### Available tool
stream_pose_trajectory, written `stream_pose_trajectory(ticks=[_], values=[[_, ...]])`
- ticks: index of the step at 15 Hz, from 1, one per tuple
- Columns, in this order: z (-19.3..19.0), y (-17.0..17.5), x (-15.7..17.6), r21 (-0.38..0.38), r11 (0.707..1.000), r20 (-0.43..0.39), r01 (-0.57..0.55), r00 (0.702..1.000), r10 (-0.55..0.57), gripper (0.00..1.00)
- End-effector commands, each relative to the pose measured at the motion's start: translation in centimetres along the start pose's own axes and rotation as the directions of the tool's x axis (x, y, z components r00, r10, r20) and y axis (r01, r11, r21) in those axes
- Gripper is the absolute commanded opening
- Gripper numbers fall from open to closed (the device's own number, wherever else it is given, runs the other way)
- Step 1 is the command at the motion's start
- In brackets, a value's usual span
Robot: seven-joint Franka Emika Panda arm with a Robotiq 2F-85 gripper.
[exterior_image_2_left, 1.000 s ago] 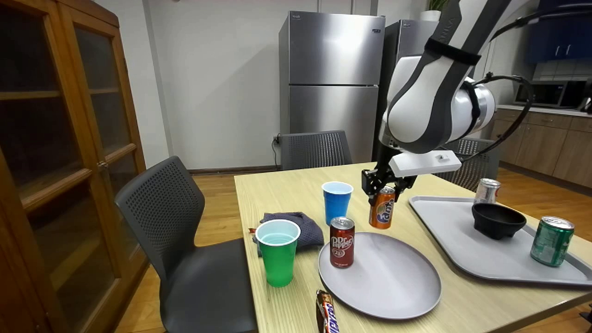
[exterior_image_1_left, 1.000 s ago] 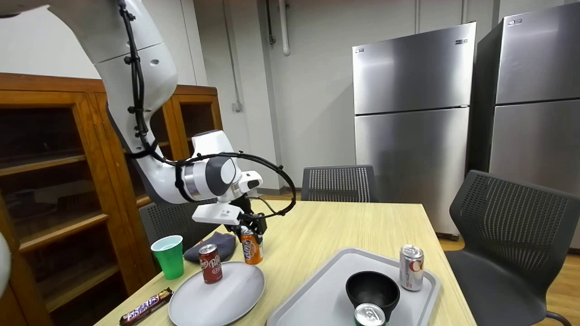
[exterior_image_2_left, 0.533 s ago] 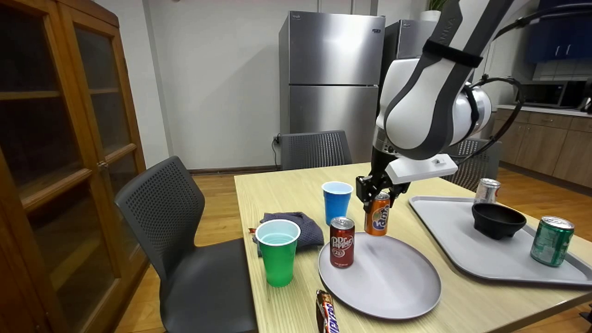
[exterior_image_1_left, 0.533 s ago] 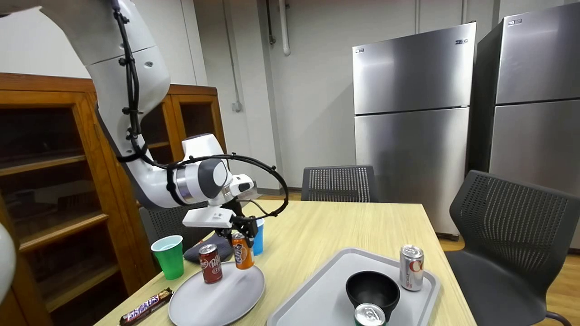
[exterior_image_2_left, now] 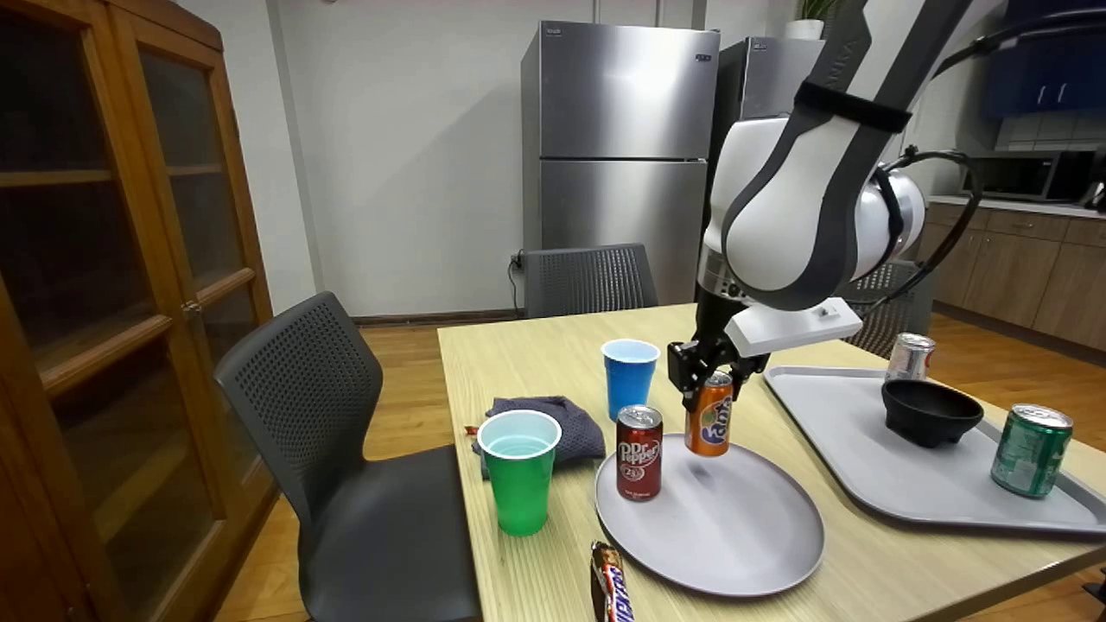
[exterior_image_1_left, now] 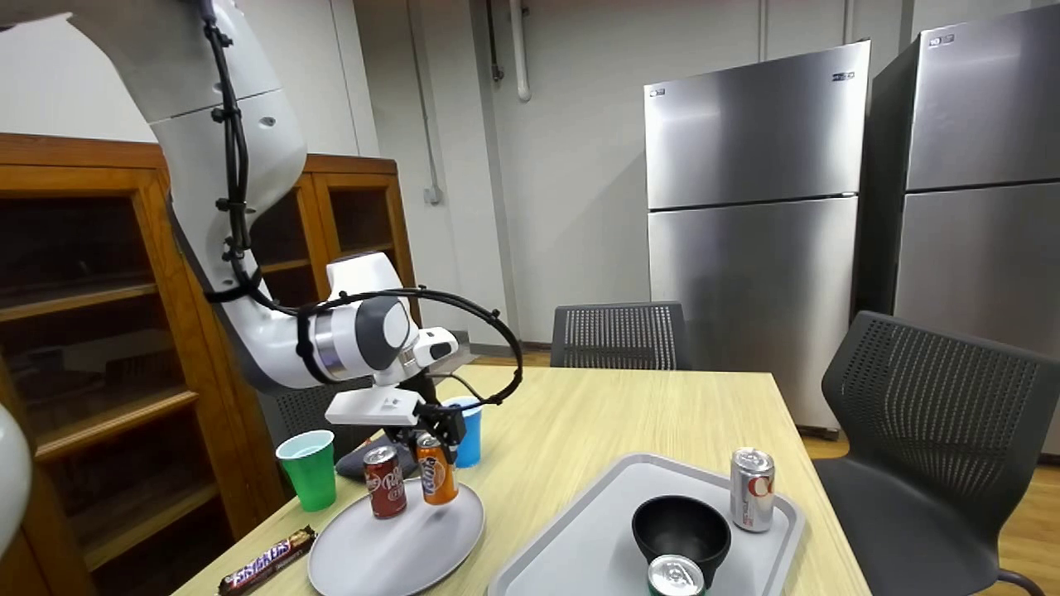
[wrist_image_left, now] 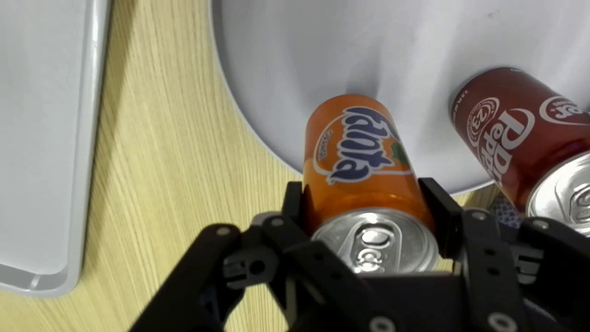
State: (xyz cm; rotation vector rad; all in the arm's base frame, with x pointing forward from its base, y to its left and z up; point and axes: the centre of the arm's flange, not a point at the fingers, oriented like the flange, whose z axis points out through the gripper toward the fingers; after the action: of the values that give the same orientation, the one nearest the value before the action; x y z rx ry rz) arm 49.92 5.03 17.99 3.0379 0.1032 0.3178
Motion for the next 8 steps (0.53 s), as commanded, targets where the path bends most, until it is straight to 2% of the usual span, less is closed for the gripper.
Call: stream_pose_trajectory(ticks=[1, 8], values=[[-0.6, -0.3, -0.4, -0.008, 1.000, -0.005, 0.018, 1.000, -0.018, 0.38], [0.9, -1.2, -0.7, -0.013, 1.000, 0.015, 0.016, 1.000, -0.015, 0.38]])
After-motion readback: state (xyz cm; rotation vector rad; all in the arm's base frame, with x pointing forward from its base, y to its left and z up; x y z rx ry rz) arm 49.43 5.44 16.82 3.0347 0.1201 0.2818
